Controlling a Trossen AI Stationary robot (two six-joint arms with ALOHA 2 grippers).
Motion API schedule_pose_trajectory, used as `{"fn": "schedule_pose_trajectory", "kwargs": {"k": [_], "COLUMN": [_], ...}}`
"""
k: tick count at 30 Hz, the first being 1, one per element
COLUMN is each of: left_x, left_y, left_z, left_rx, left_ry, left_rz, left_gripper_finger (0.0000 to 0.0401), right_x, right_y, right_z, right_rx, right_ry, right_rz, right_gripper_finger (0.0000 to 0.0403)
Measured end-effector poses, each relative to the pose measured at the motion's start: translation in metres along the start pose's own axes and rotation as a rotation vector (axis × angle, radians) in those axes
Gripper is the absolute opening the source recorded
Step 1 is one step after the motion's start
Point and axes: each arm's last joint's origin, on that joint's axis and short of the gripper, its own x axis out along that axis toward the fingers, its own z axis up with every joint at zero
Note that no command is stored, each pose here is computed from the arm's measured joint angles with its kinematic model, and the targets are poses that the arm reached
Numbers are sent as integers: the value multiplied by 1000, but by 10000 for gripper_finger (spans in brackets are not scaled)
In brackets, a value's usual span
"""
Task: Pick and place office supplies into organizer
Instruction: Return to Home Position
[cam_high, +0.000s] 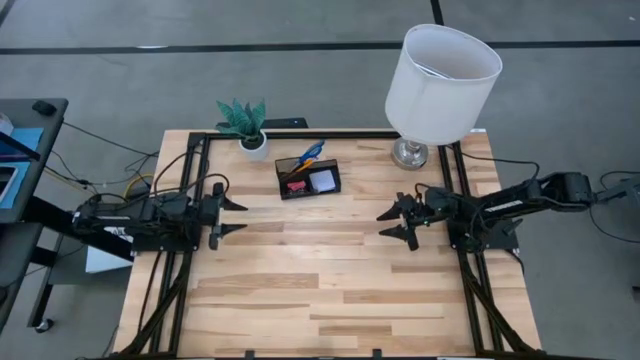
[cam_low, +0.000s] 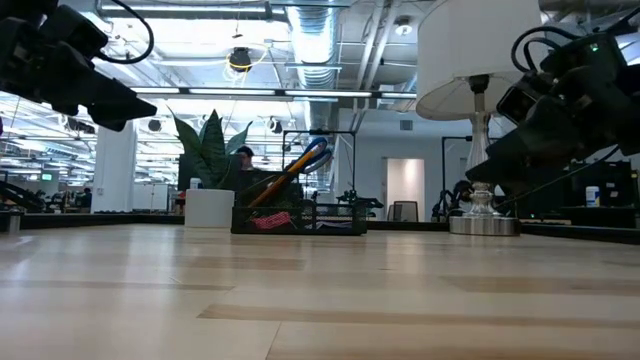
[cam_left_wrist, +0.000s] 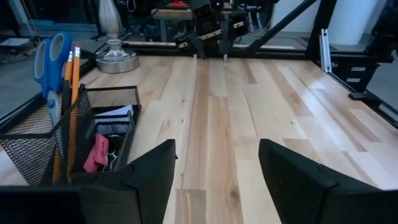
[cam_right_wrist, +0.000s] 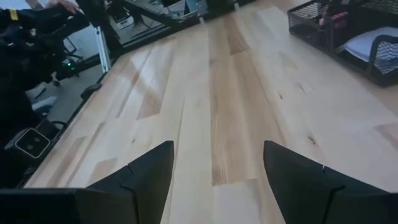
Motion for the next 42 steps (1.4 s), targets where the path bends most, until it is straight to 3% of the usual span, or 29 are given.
{"fn": "schedule_pose_trajectory", "kwargs": {"k": [42], "left_x": [0], "left_y": [0], "left_z": [-1], "left_rx": [7], "left_ry": [9], "left_rz": [0], "left_gripper_finger": [223], "right_x": [0], "right_y": [0], "right_z": [0], "right_rx": [0], "right_ry": [-2], "right_rz": [-13], "right_gripper_finger": [240]}}
